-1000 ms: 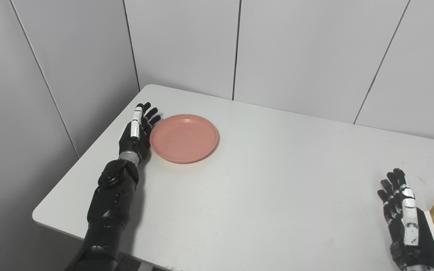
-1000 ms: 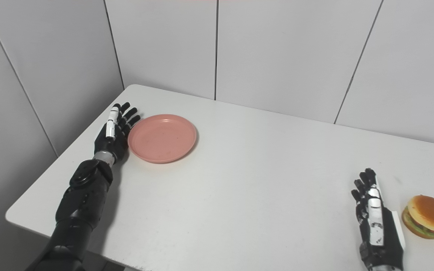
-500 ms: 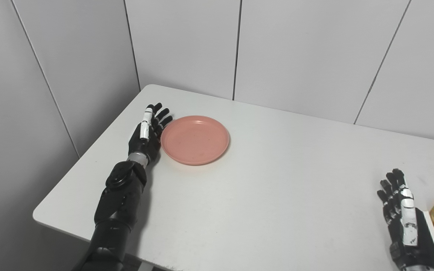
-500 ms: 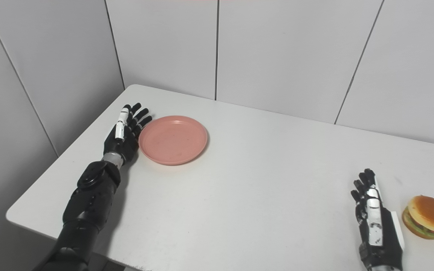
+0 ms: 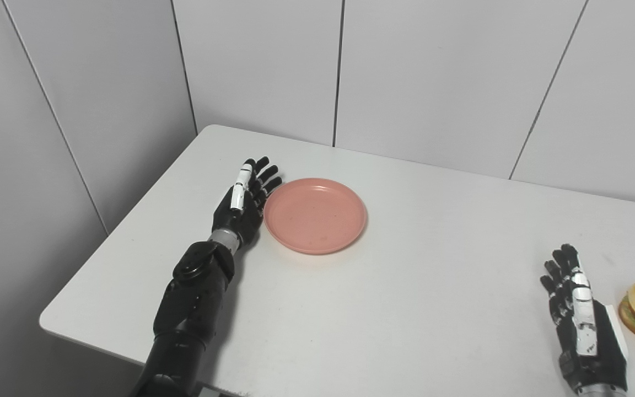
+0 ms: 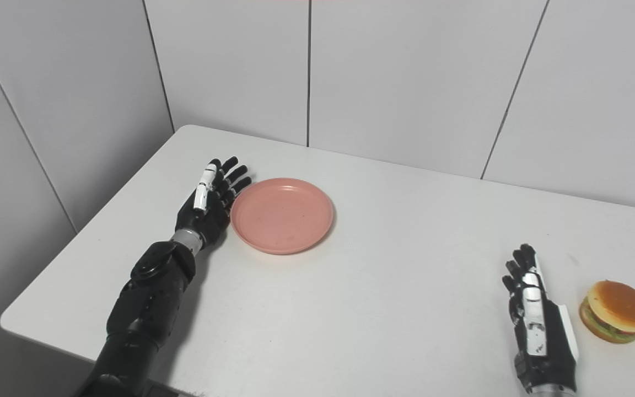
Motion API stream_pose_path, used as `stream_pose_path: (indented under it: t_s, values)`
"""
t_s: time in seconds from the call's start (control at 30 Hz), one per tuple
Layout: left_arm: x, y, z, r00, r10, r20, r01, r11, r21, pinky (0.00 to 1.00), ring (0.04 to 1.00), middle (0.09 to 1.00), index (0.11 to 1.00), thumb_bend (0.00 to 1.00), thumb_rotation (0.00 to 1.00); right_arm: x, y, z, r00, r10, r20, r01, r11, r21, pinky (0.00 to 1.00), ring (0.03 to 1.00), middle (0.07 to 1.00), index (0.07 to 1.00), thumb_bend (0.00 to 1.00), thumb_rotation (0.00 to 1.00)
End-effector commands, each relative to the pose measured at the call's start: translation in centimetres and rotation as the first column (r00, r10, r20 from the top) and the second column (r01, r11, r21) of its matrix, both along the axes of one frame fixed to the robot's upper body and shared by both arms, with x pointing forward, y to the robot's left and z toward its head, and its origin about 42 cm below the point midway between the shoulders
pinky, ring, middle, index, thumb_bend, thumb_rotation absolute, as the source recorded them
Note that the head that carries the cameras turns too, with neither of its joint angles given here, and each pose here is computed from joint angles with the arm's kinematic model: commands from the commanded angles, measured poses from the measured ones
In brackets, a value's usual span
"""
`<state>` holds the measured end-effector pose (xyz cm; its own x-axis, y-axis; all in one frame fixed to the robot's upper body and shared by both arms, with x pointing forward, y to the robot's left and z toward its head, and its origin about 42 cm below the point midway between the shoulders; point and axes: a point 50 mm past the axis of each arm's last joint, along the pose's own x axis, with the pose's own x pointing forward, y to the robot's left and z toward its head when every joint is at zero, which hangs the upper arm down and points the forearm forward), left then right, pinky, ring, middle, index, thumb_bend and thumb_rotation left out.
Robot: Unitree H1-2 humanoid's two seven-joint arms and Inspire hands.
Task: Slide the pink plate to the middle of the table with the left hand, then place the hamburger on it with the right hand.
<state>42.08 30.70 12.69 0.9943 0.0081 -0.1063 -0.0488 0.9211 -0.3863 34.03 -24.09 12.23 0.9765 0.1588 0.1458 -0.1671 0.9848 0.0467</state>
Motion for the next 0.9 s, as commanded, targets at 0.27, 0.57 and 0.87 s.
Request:
stream_pose_path:
  t_s: [0.27, 0.57, 0.87]
  values:
    - [-0.4, -4.5, -0.7, 0.988, -0.136, -0.069, 0.135, 0.991, -0.024, 0.90, 0.902, 0.914, 0.911, 0.36, 1.00, -1.1, 0.8, -2.0, 0.998, -0.009, -0.068, 0.010, 1.000, 0.019, 1.00, 1.000, 1.000, 1.000, 0.41, 1.00]
    - [-1.4, -7.6, -0.6, 0.971, -0.226, -0.082, 0.224, 0.974, -0.039, 0.90, 0.899, 0.912, 0.907, 0.37, 1.00, -1.1, 1.2, -1.7, 0.997, -0.011, -0.079, 0.013, 0.999, 0.033, 1.00, 1.000, 1.000, 1.000, 0.42, 1.00]
    - [-2.8, -11.2, 0.5, 0.939, -0.340, -0.056, 0.336, 0.939, -0.067, 0.93, 0.914, 0.925, 0.920, 0.35, 1.00, -1.0, 1.8, -1.6, 0.997, -0.008, -0.076, 0.010, 0.999, 0.033, 1.00, 1.000, 1.000, 1.000, 0.41, 1.00]
